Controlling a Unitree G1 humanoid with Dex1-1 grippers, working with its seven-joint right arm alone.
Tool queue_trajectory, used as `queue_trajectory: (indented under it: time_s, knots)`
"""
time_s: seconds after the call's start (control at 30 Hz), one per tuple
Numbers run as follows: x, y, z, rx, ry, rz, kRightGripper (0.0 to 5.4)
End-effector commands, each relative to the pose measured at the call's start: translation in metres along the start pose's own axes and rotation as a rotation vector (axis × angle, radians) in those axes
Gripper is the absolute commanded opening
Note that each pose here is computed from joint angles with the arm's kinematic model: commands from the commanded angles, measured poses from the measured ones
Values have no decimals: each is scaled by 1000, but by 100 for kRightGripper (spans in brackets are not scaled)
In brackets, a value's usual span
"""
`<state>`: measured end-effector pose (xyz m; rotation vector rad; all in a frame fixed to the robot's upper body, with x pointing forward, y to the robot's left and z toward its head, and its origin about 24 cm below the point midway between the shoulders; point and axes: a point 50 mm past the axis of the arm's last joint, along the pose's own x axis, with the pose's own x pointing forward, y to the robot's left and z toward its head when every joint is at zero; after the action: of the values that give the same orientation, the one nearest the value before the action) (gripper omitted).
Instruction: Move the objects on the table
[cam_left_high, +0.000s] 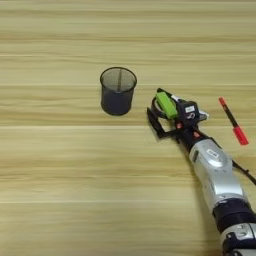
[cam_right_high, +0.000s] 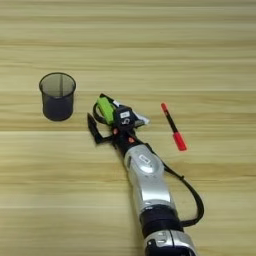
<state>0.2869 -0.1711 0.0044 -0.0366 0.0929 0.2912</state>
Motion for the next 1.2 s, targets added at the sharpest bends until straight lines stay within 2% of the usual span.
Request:
queue_trajectory:
  time_s: [0.03,0.37,0.4,0.77,1.0,1.2]
  knots:
    - [15,-6,35,-35,-134,-4,486]
    - [15,-5,34,-29,-133,3,388]
    - [15,-5,34,-29,-133,3,361]
    - [15,-6,34,-25,-132,3,223]
    - [15,-7,34,-25,-134,-1,153]
    - [14,-11,40,-33,-159,-15,139]
